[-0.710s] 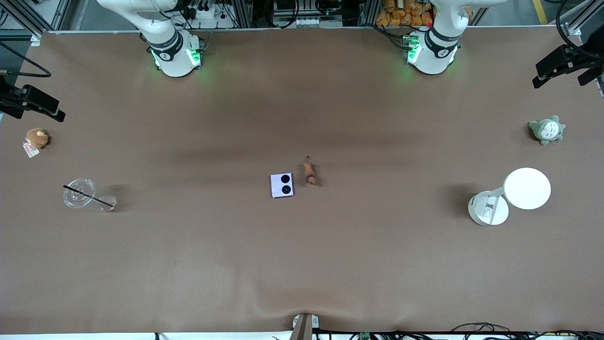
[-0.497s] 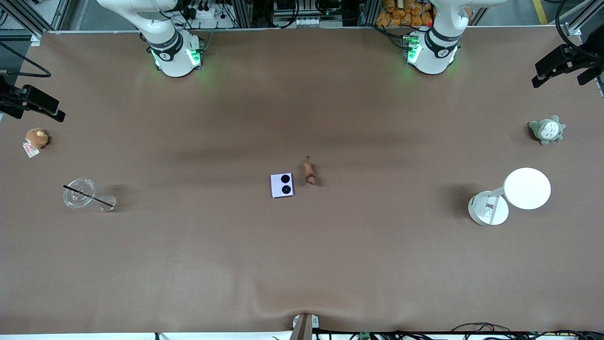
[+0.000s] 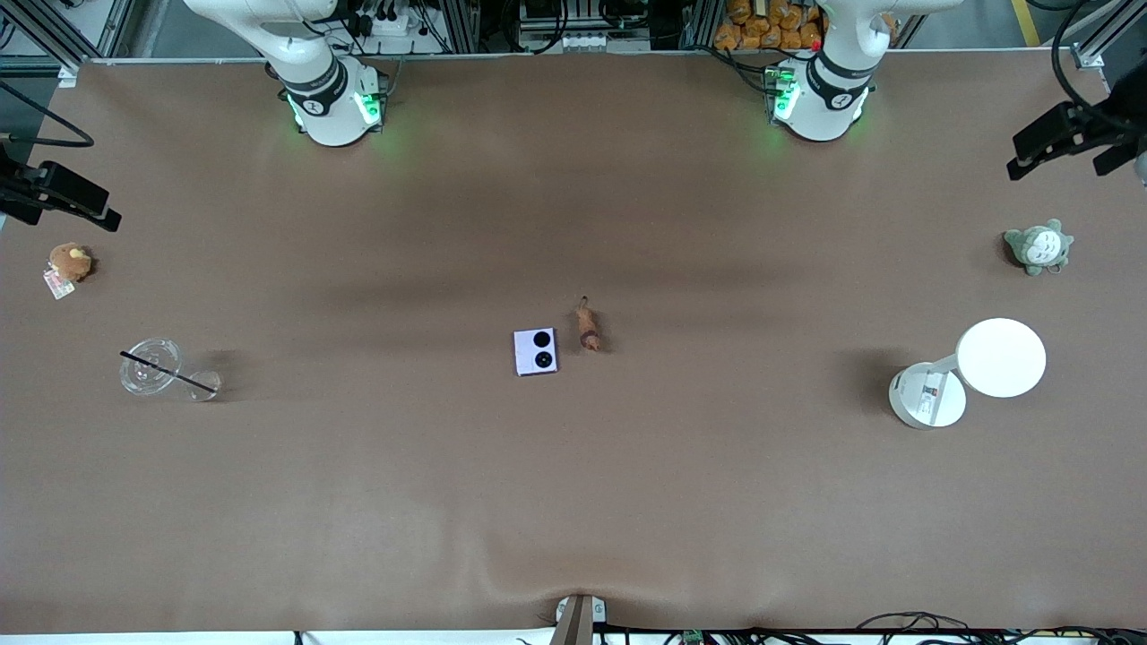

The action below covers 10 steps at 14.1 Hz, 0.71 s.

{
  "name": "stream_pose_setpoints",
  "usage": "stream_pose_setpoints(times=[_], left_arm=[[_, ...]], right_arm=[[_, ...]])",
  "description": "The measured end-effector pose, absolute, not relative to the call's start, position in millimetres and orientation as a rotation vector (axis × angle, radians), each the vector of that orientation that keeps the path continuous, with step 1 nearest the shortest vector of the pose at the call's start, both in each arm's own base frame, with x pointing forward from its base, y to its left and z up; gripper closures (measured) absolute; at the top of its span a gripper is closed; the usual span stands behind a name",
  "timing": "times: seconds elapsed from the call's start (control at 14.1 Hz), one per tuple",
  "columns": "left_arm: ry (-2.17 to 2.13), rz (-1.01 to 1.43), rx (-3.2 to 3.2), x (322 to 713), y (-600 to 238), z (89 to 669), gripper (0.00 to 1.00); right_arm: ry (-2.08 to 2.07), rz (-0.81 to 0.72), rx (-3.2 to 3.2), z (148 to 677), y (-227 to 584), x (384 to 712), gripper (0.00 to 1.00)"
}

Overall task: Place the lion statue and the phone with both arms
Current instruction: 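Move the left gripper out toward the brown lion statue, then lower the left gripper over the brown lion statue beside the phone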

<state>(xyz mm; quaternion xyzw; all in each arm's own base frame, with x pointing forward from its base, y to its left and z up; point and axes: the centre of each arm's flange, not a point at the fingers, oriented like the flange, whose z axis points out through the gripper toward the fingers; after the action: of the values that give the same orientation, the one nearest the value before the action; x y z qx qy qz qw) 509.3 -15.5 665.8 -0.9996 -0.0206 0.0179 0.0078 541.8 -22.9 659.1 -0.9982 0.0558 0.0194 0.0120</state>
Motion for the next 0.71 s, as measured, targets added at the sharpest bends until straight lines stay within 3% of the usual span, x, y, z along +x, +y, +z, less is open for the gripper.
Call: stream_pose_setpoints(times=[0.28,0.71], left_arm=[[0.068,0.145,-3.116,546,-64,614,0.00],[0.080,0.188,-3.121,585,-217,500,0.00]], right_arm=[[0.160,0.064,-3.113,658,-18,543,0.00],[0.157,0.068,-3.113,657,-17,543,0.00]])
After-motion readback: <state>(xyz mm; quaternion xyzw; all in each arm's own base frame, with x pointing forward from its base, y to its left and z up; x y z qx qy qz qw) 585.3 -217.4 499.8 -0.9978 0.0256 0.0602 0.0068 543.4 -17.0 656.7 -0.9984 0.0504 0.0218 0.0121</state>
